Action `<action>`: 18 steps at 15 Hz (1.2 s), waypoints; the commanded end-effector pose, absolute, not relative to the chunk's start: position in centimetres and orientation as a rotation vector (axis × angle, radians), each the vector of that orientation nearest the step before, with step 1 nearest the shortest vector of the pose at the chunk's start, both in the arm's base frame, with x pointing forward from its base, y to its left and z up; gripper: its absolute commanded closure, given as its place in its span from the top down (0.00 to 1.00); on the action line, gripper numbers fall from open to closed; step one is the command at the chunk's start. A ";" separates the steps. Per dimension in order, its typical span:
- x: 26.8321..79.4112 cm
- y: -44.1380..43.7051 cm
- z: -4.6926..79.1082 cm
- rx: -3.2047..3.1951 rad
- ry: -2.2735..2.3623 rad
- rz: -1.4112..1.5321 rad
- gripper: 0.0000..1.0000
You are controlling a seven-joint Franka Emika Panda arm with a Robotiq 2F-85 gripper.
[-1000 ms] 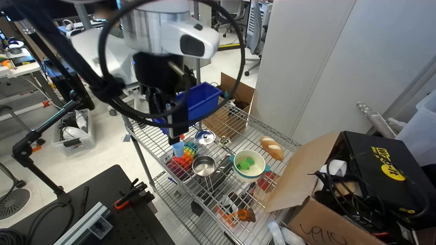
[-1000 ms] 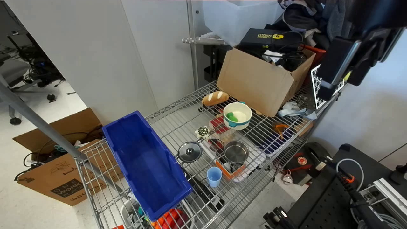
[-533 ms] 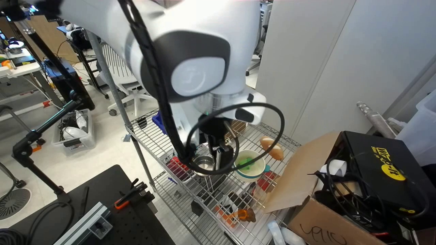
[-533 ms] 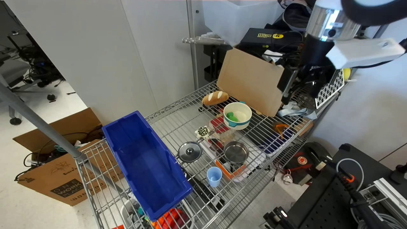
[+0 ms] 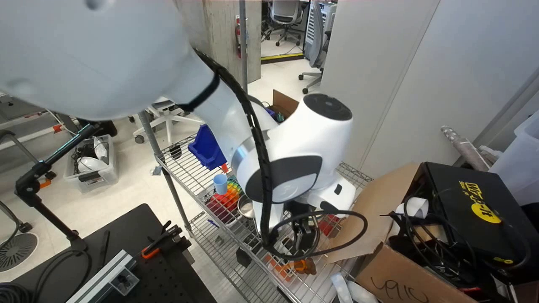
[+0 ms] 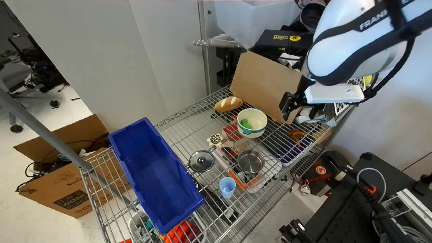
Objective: Move the doll to the left
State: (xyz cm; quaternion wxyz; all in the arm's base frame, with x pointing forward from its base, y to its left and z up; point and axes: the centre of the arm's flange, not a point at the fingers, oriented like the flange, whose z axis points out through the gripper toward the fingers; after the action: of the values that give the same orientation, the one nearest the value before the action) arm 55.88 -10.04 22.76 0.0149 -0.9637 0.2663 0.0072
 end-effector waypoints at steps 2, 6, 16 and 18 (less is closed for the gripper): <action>60.2 -13.8 16.5 -2.985 1.037 0.086 1.00; 61.3 -16.3 12.8 -2.989 1.162 0.144 1.00; 62.2 -16.6 10.5 -2.956 1.261 0.358 0.34; 62.5 -16.6 10.7 -2.950 1.280 0.360 0.20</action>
State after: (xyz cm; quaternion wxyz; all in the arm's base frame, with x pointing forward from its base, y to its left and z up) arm 61.11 -16.36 10.55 -0.0457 -0.9176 0.3813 0.1026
